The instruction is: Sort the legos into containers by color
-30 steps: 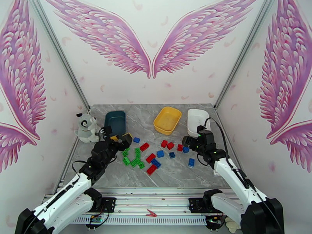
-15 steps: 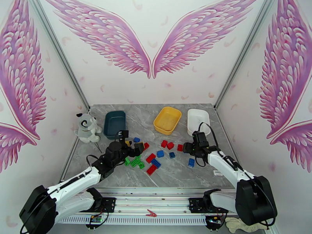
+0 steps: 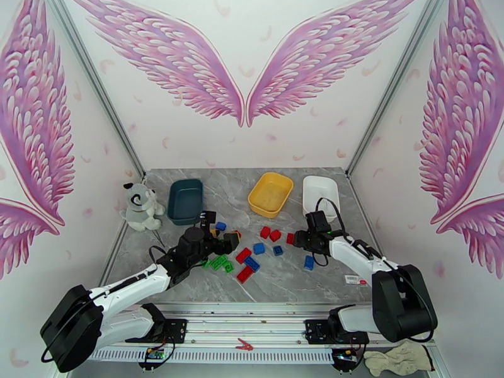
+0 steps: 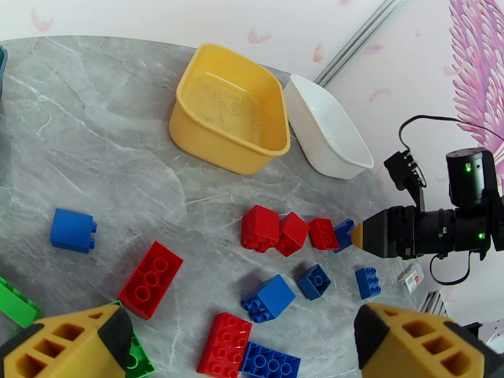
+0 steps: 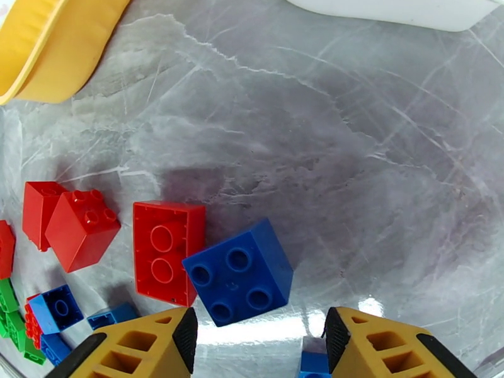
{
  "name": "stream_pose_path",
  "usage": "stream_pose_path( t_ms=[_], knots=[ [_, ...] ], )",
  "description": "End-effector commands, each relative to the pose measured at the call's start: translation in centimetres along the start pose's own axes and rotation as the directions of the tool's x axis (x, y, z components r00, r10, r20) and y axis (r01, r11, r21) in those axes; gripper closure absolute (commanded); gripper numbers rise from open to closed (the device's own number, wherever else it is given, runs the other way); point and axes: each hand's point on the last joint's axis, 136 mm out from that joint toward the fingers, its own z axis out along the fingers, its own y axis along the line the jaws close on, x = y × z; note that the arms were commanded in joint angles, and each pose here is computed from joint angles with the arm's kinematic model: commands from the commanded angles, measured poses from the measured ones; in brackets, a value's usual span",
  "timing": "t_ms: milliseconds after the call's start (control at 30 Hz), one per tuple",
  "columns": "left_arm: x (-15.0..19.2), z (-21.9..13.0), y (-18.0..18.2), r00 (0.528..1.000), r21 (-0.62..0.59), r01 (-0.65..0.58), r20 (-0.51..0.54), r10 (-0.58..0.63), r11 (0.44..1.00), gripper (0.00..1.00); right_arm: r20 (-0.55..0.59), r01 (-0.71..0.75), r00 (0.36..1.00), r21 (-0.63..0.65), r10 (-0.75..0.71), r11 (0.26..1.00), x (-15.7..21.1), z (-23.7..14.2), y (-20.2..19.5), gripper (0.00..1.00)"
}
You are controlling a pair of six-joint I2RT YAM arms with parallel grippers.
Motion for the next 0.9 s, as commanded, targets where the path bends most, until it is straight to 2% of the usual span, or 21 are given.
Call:
stream_pose_path(
  t_ms=[0, 367, 633, 867],
  knots=[
    [-1.2, 0.1, -1.2, 1.000, 0.032, -0.004, 0.025, 0.003, 0.999, 0.01, 0.008, 0.031, 0.999, 0.008, -0.031, 0.999, -0.7, -0.1, 0.5, 0.37],
    [-1.3, 0.0, -1.3, 1.000, 0.035, -0.004, 0.027, 0.003, 0.999, 0.01, -0.003, 0.042, 0.999, 0.077, -0.041, 0.996, -1.7, 1.3, 0.0, 0.37],
    [-1.2, 0.2, -1.5, 1.000, 0.043, 0.001, 0.019, -0.002, 0.999, 0.01, -0.010, 0.049, 0.999, 0.089, -0.048, 0.995, -2.0, 1.8, 0.1, 0.42],
    [-0.9, 0.7, -1.3, 1.000, 0.031, -0.002, 0.005, 0.002, 1.000, 0.01, -0.015, 0.052, 0.999, 0.076, -0.051, 0.996, -2.0, 1.9, 0.4, 0.55]
  ],
)
